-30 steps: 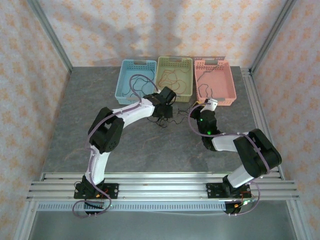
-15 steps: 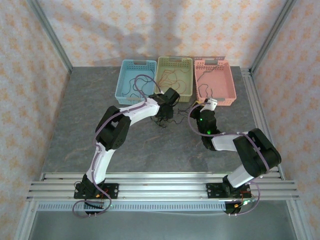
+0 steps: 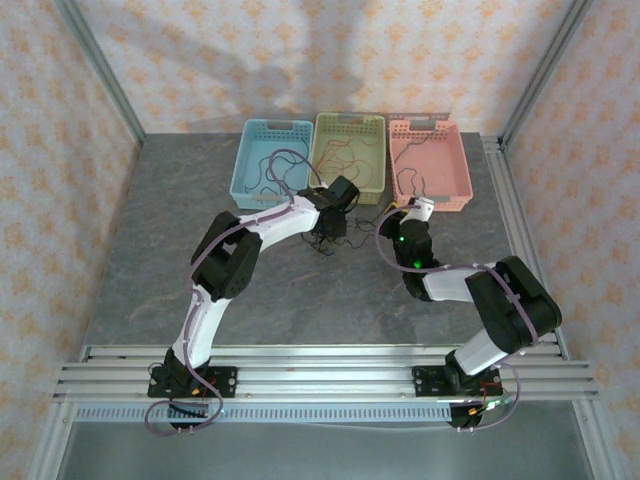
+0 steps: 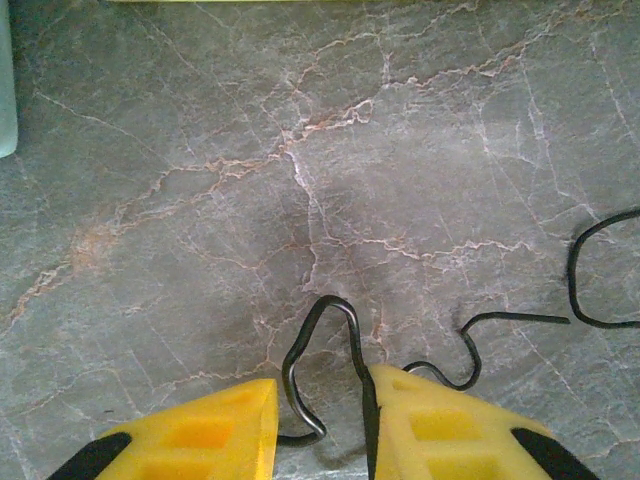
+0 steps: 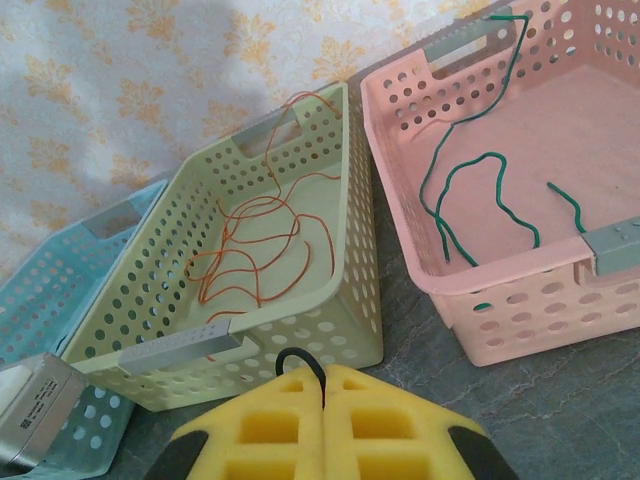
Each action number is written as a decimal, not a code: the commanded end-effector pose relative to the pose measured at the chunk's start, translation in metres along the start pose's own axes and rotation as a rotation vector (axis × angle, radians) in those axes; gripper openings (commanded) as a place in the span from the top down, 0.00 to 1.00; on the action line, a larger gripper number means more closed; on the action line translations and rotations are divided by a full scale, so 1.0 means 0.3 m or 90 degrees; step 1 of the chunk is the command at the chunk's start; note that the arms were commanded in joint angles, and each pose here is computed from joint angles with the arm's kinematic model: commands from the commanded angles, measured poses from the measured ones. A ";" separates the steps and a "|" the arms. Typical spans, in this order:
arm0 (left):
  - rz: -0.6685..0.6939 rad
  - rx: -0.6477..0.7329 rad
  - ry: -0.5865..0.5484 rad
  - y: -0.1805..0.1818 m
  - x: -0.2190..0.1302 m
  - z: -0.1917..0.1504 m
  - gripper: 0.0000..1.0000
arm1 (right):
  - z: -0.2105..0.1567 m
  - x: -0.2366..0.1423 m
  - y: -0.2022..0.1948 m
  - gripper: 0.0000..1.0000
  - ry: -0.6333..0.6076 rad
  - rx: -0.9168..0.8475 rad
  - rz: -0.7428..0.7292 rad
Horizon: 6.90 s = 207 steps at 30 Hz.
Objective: Untangle the cables
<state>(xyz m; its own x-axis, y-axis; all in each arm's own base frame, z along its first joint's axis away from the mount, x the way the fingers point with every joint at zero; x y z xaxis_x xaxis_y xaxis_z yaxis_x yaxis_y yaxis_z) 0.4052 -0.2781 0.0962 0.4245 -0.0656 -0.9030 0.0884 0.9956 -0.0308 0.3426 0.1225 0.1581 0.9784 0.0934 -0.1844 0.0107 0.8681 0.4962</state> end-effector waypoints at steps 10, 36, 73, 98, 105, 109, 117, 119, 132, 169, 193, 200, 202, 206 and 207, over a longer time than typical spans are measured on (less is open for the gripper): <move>0.022 -0.019 0.039 0.025 0.042 -0.033 0.79 | 0.013 0.015 0.017 1.00 -0.005 0.015 0.008; 0.135 -0.407 -0.267 0.861 -0.644 -0.184 1.00 | 0.064 -0.039 -0.158 1.00 -0.091 0.014 -0.299; 0.011 -0.393 -0.272 0.712 -0.345 -0.272 1.00 | 0.433 0.080 0.647 1.00 0.054 -0.016 0.297; 0.023 -0.408 -0.286 0.727 -0.352 -0.292 1.00 | 0.043 0.769 0.862 1.00 0.136 0.120 0.295; -0.007 -0.397 -0.292 0.711 -0.354 -0.284 1.00 | -0.051 0.759 0.807 0.61 0.200 0.086 0.270; -0.058 -0.379 -0.308 0.685 -0.366 -0.276 1.00 | 0.016 0.656 0.821 0.55 0.219 0.030 0.300; -0.142 -0.345 -0.343 0.643 -0.399 -0.267 1.00 | 0.164 0.284 0.701 0.46 0.145 -0.059 0.333; -0.157 -0.333 -0.353 0.631 -0.410 -0.265 1.00 | 0.170 0.200 0.650 0.45 0.125 -0.069 0.334; -0.268 -0.207 -0.382 0.500 -0.476 -0.240 1.00 | -0.147 -0.018 0.478 0.51 0.202 -0.110 0.426; -0.373 -0.127 -0.358 0.382 -0.483 -0.210 1.00 | -0.304 -0.149 0.588 0.41 0.203 -0.187 0.623; -0.408 -0.065 -0.358 0.318 -0.506 -0.223 1.00 | -0.324 -0.128 0.596 0.80 0.226 -0.182 0.616; -0.354 -0.084 -0.357 0.344 -0.491 -0.219 1.00 | -0.308 -0.108 0.566 1.00 0.193 -0.207 0.554; -0.303 -0.102 -0.350 0.370 -0.473 -0.219 1.00 | -0.297 -0.082 0.536 1.00 0.178 -0.226 0.484; -0.236 -0.121 -0.334 0.402 -0.447 -0.217 1.00 | -0.260 -0.026 0.447 1.00 0.132 -0.294 0.299; -0.231 -0.121 -0.332 0.403 -0.444 -0.213 1.00 | -0.246 -0.019 0.426 1.00 0.118 -0.309 0.259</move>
<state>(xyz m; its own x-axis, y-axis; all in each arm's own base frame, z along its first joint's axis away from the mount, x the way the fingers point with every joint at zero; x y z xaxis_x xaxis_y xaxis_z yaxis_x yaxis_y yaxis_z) 0.2934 -0.1567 0.1826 0.7423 -0.4844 -0.4630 0.2454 0.8395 -0.4848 0.2972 0.3061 0.1596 0.6171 0.7673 -0.1745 -0.7214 0.6403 0.2638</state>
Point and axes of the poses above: each hand's point on the last joint's axis, 136 mm out from that joint toward the fingers, its own x axis out along the fingers, its own y axis along the line the jaws close on, z = x × y, the point moved 6 cm from there along -x, back along the fingers, and after that the axes turned 4 degrees about x, right-handed, at the moved point
